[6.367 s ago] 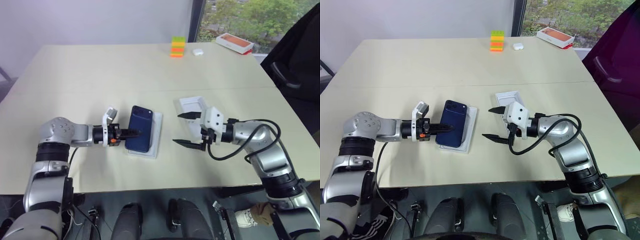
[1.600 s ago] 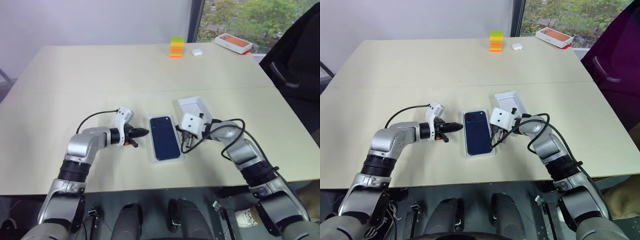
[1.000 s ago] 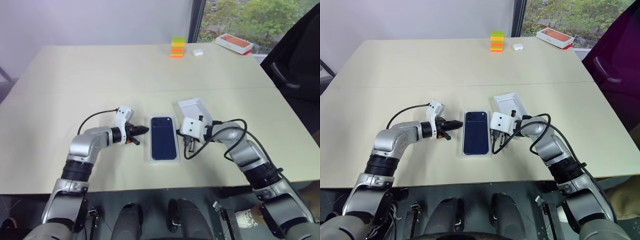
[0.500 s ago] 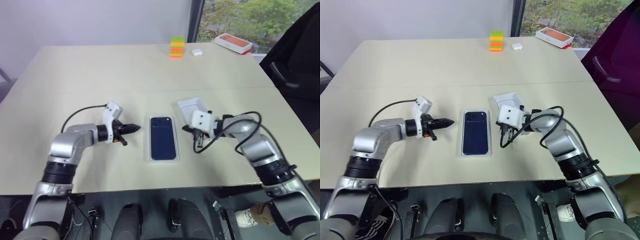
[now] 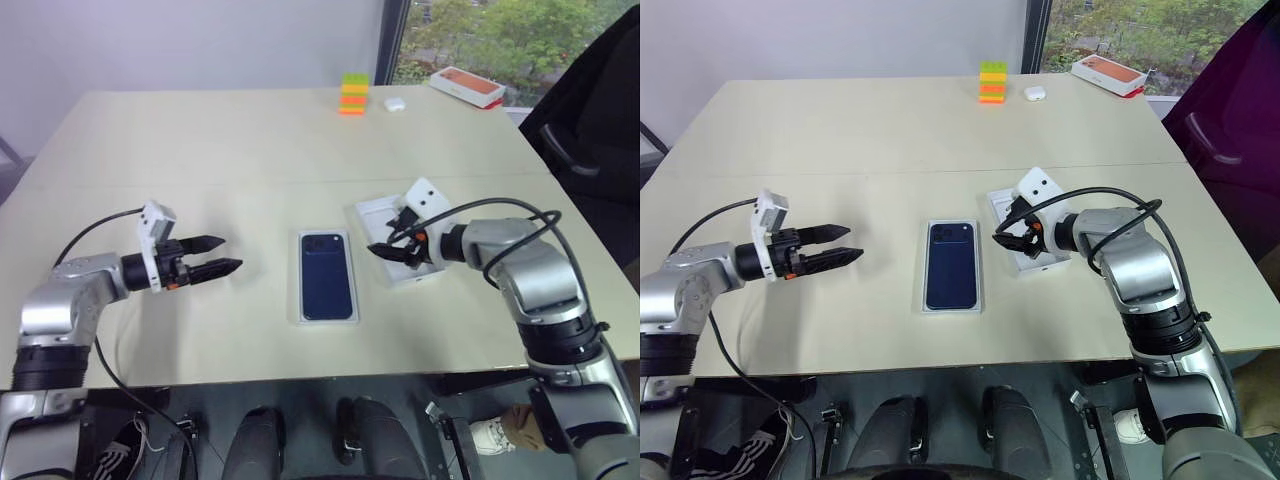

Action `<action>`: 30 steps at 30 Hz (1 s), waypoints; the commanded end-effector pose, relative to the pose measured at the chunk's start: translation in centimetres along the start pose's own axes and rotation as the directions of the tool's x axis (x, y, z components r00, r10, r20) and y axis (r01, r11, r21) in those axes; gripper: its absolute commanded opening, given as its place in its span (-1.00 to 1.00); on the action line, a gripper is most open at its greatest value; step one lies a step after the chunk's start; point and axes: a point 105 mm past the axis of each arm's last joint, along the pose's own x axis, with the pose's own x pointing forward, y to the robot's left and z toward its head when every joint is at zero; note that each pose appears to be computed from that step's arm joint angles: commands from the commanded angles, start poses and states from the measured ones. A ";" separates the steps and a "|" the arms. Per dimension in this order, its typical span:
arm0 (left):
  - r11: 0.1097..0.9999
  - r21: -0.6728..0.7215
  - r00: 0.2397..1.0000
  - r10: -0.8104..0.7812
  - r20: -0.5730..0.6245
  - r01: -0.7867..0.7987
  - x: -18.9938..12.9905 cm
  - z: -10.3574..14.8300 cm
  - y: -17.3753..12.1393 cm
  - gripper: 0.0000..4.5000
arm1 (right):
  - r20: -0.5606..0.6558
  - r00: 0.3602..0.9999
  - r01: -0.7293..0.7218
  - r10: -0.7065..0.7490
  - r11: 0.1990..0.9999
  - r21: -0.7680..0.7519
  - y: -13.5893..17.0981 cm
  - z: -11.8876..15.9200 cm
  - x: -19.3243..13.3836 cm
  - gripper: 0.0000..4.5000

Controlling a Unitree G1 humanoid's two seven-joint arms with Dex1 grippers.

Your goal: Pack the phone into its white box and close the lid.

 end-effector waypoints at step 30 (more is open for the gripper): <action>0.992 0.124 0.991 0.006 0.132 -0.023 0.6 1.9 -1.8 1.00 | -0.188 0.978 0.154 -0.091 0.923 0.353 0.3 2.1 2.2 0.99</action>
